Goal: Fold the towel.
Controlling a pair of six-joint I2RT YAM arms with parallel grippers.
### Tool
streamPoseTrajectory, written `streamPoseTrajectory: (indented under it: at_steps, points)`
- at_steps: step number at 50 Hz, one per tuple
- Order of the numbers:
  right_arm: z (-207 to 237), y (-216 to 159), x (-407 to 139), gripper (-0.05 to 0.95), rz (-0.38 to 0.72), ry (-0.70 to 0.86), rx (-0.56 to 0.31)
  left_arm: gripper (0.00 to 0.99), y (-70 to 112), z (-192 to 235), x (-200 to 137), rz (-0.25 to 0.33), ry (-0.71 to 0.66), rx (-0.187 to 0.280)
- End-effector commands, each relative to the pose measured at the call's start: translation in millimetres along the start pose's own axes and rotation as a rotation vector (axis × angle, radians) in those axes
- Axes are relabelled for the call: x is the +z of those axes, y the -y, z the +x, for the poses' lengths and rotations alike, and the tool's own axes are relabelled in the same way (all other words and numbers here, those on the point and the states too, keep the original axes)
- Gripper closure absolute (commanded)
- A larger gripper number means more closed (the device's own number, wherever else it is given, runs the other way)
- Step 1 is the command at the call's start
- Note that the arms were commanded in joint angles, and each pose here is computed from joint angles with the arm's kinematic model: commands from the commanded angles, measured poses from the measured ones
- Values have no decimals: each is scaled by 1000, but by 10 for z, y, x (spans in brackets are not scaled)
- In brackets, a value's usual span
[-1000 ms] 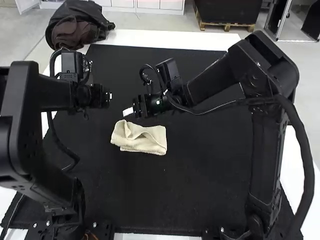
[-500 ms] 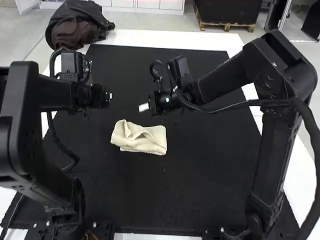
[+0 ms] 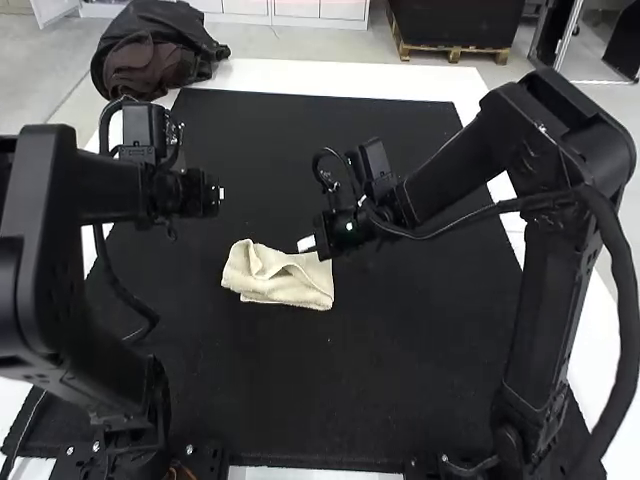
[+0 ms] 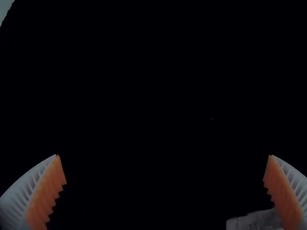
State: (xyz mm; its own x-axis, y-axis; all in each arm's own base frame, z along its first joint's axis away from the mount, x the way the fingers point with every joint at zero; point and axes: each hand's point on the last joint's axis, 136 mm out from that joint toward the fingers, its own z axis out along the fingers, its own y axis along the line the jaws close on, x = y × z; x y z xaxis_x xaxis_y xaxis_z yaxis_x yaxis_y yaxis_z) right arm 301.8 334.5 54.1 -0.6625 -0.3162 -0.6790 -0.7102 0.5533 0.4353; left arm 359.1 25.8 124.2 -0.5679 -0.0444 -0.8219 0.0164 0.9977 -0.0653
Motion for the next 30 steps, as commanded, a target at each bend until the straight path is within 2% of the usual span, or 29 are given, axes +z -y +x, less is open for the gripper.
streamPoseTrajectory:
  at_steps: [1, 11, 30]
  points:
    - [143, 77, 52, 920, 17, -30, -15, 28, -49, -76, -70, -19, 33, -7]
    - [259, 55, 105, 920, 13, -59, -24, 28, -45, -54, -72, -17, 26, -8]
    - [292, -276, 212, 920, -47, -77, -66, 28, -40, -42, -68, -14, 23, -9]
